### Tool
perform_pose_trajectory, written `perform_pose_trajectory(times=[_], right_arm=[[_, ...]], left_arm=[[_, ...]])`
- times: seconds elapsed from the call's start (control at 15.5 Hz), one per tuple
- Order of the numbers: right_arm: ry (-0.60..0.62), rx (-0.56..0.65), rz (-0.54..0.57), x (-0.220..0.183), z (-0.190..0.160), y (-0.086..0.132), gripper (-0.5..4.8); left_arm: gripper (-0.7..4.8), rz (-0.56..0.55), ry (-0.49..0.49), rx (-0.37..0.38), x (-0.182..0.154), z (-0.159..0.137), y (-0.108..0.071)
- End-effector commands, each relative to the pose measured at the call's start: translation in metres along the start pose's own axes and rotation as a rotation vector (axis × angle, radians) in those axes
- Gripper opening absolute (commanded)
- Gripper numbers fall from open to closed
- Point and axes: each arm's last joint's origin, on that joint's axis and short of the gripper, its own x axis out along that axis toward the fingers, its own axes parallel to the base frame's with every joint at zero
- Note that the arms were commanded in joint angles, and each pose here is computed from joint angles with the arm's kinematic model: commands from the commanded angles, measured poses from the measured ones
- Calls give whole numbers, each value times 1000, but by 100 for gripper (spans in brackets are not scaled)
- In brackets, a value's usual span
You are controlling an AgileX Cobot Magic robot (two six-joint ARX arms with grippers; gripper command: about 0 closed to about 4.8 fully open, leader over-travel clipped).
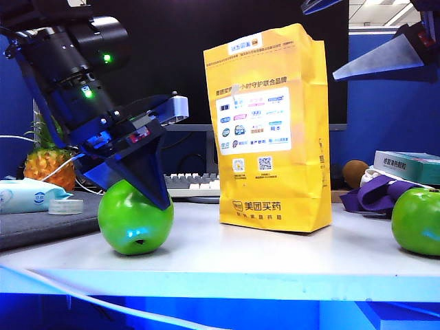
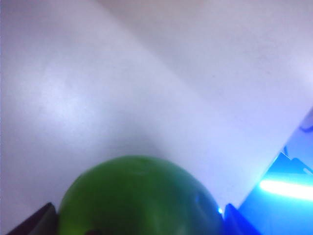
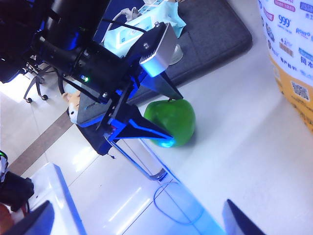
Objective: Pick up the green apple and throw it into the yellow paper bag.
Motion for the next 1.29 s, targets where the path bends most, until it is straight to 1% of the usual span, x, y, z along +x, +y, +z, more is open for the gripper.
perform_pose_trajectory(times=[0.06, 0.19, 0.32, 0.39, 0.58, 0.71, 0.84, 0.9, 0.97, 1.03, 1.1, 1.16, 1.23, 1.29], right_arm=[[-53, -50, -12, -1, 7, 2, 479], [-65, -59, -18, -1, 8, 2, 479], [-73, -65, -17, -1, 9, 2, 479], [-73, -66, -17, -1, 9, 2, 479], [-77, -68, -20, -1, 10, 2, 479], [-86, -105, -59, -2, 10, 1, 479], [-103, -123, -114, -2, 11, -1, 479], [-113, -141, -147, -2, 12, -2, 479], [-131, -153, -170, -2, 14, -2, 479], [-150, -166, -168, -3, 16, -1, 479], [-162, -175, -166, -3, 17, -1, 479], [-178, -187, -162, -3, 19, 0, 479], [-184, -189, -160, -3, 19, 0, 479], [-186, -190, -160, -3, 20, 0, 479]], left_arm=[[216, 12, 43, 2, 0, -1, 0], [171, 30, 25, 25, -9, 11, 2], [151, 52, -14, 47, -27, 33, 4], [151, 58, -25, 51, -32, 39, 5], [151, 129, -89, 99, -69, 73, 6], [151, 175, -134, 112, -106, 97, 3], [151, 206, -193, 133, -145, 113, -4], [150, 223, -224, 161, -163, 119, -9], [149, 242, -299, 189, -189, 124, -17], [147, 208, -367, 246, -205, 128, -28], [147, 177, -415, 282, -214, 131, -33], [147, 140, -504, 324, -225, 138, -37], [147, 119, -548, 344, -228, 141, -38], [147, 63, -611, 386, -229, 146, -39]])
